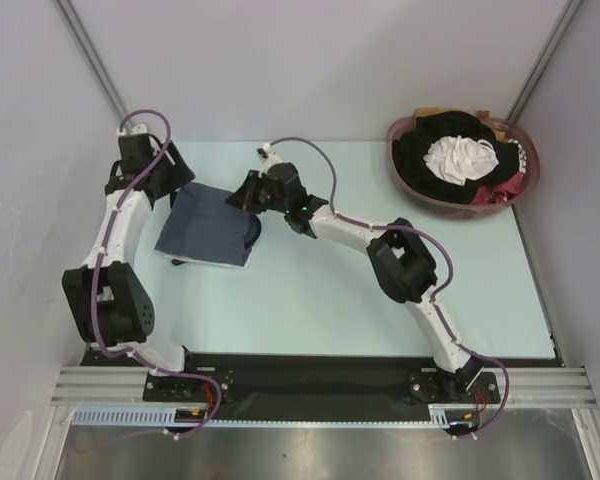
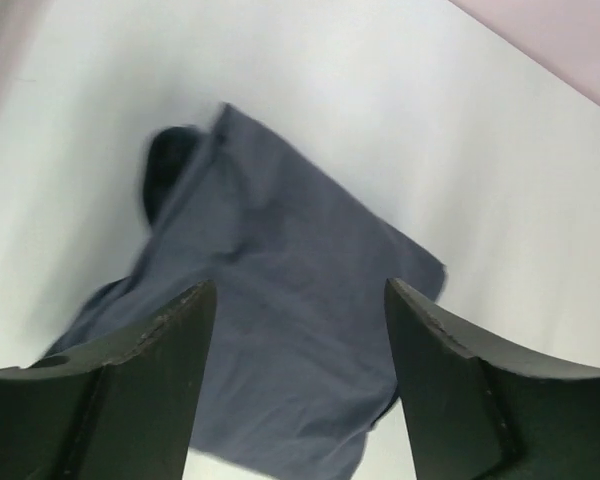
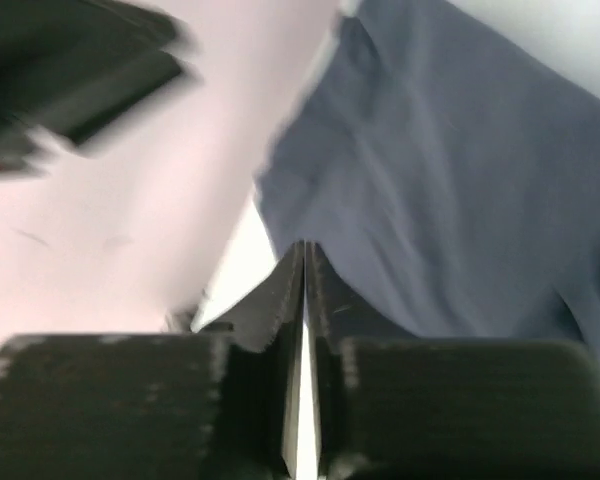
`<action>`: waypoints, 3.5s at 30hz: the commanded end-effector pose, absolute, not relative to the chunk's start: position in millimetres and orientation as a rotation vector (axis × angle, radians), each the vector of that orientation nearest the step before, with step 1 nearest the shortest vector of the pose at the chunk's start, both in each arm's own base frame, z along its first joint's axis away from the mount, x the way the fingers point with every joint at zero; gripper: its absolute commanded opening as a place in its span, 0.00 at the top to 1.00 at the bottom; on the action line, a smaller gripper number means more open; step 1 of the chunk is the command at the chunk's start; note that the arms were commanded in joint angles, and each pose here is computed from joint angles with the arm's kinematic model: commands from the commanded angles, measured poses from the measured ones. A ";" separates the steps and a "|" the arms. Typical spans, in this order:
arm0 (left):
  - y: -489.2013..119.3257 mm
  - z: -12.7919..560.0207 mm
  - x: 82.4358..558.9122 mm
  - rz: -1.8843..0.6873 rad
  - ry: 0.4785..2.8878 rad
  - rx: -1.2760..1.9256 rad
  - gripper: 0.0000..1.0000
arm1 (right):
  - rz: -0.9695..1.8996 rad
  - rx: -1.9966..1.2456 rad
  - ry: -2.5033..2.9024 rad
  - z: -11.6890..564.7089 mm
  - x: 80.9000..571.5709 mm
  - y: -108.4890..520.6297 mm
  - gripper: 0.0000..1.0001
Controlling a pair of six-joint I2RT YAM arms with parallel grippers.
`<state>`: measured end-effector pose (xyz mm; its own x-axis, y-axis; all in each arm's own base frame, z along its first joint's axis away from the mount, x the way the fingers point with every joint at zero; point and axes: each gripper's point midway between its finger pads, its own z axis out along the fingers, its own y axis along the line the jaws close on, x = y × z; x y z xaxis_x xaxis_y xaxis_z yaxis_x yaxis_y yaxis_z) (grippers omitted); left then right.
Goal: Fold and stack the tank tops
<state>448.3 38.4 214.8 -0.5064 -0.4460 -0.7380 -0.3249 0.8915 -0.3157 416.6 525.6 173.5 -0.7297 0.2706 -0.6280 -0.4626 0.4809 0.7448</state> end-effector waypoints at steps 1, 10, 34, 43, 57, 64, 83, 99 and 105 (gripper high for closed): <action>4.9 191.4 466.3 -0.490 2.160 -0.494 0.28 | 1.538 -0.234 1.897 191.4 418.3 556.0 0.95; 8.9 111.7 498.8 -0.671 2.225 -0.584 0.35 | 1.515 0.125 2.056 98.8 480.3 550.5 1.00; 29.8 162.2 450.4 -0.712 1.984 -0.663 0.25 | 1.698 -0.324 2.082 132.1 353.4 587.9 1.00; 52.3 85.0 455.5 -0.677 2.080 -0.828 0.28 | 1.687 -0.279 2.273 52.7 325.0 579.9 1.00; 44.1 141.1 450.6 -0.676 1.987 -0.739 0.24 | 1.608 -0.383 2.200 105.7 342.3 574.6 0.97; 10.7 197.4 403.5 -0.662 1.881 -0.602 0.10 | 1.555 -0.465 1.989 167.3 327.9 522.6 0.61; -89.2 179.5 262.2 -0.603 1.770 -0.183 0.00 | 0.809 -0.213 1.915 161.0 268.4 234.6 0.00; -86.4 150.3 244.6 -0.572 1.754 -0.117 0.00 | 0.564 -0.151 1.825 144.6 246.1 165.6 0.00; -83.3 147.1 246.5 -0.557 1.768 -0.143 0.00 | 0.577 -0.145 1.848 142.2 247.0 169.2 0.02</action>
<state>243.0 -85.6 143.6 -0.3051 -0.3925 -0.8677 0.1920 0.8670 -0.4598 241.2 167.6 128.4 -0.3903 0.1598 -0.9067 -0.3701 0.8745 0.3134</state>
